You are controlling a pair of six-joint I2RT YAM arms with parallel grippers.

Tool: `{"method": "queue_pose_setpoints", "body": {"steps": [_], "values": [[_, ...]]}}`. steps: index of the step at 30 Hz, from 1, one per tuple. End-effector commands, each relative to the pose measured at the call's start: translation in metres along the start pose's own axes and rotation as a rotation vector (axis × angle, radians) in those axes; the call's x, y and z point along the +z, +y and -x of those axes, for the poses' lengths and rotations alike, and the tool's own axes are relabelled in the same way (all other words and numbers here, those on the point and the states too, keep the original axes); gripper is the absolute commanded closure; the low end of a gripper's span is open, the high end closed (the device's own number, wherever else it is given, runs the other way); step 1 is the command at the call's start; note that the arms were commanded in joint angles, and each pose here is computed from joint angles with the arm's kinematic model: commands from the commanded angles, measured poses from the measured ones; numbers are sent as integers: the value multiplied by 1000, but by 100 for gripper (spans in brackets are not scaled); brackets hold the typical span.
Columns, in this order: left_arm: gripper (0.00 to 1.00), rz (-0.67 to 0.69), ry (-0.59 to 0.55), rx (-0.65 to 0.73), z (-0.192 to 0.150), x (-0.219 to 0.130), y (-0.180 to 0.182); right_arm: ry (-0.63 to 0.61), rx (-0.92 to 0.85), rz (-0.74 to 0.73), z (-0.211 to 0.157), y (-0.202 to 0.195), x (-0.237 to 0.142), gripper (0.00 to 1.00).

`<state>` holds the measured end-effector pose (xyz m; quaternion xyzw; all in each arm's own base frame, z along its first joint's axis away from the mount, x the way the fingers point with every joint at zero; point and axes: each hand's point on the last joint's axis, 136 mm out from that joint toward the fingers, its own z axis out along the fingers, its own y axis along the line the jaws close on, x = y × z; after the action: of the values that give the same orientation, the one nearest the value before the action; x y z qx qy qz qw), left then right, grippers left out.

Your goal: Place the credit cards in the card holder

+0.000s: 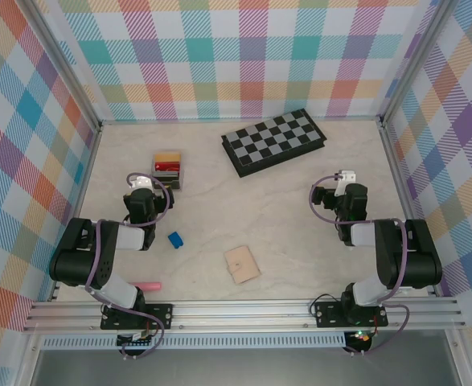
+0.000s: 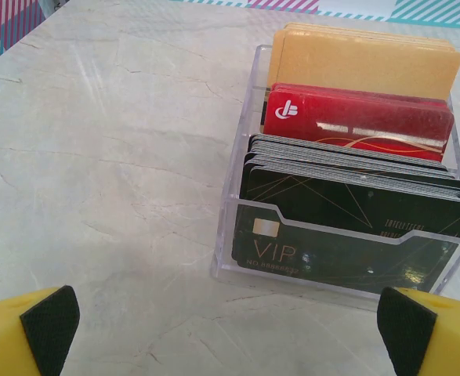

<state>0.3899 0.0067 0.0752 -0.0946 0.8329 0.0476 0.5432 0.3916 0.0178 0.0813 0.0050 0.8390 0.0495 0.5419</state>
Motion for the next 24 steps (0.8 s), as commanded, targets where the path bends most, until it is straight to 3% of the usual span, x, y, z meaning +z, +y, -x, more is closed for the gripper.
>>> {"method": "queue_pose_setpoints", "body": {"steps": [1,24], "values": [[0,-1,-31,5,8,0,1,-24,-12,22,11,3,2,0],[0,-43,-19,22,7,1,-7,-24,-17,36,10,4,2,0]]}}
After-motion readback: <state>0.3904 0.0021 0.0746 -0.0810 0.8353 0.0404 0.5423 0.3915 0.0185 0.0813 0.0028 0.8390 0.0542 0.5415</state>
